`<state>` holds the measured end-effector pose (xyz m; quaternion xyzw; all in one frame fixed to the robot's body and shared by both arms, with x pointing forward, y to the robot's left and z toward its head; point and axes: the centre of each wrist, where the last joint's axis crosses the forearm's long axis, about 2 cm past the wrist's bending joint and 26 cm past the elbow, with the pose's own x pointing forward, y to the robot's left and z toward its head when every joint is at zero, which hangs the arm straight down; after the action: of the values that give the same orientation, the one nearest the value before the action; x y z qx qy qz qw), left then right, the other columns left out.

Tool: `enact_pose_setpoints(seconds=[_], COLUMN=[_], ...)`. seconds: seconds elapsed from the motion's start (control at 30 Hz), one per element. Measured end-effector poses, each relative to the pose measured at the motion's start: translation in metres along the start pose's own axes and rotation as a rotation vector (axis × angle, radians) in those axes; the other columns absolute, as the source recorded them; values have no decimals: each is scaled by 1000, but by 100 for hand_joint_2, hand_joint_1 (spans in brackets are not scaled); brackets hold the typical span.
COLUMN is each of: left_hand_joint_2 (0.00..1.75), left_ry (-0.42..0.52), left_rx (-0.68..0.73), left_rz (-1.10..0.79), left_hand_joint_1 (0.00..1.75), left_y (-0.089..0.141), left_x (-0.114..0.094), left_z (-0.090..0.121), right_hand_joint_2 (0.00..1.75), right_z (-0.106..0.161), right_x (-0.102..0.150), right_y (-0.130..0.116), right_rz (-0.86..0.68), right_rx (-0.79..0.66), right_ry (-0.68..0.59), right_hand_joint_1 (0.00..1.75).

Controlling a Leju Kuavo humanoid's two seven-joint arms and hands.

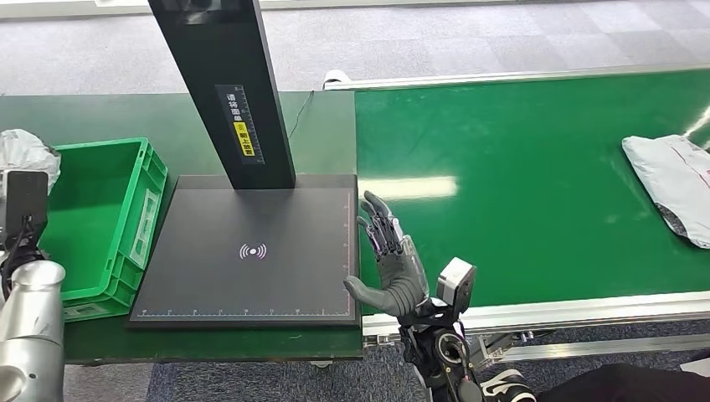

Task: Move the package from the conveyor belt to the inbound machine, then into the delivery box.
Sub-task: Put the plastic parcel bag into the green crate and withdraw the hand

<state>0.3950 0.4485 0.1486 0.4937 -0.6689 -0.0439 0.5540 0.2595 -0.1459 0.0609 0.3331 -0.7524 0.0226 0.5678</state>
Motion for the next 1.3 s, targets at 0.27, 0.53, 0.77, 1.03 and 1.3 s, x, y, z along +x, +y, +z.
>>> enact_pose_setpoints(seconds=[0.27,0.53,0.77,1.03,1.3], left_hand_joint_2=[175,175,175,175,175], left_ry=[-39,-70,-102,-263,-326], left_rx=[-44,-31,-1,82,-288], left_rz=[155,232,373,643,824], left_hand_joint_1=[0,0,0,0,0], left_y=[-13,-16,-12,-5,-41], left_x=[3,12,18,48,100], left_z=[18,26,39,103,215], right_hand_joint_2=[175,175,175,175,175], right_z=[3,4,6,16,18], right_x=[-1,-2,-3,-3,-6], right_y=[0,1,0,-2,0], right_rz=[-3,-4,0,7,163], right_rx=[-4,-7,-19,-58,-134], right_ry=[5,9,12,24,66], right_hand_joint_1=[0,0,0,0,0])
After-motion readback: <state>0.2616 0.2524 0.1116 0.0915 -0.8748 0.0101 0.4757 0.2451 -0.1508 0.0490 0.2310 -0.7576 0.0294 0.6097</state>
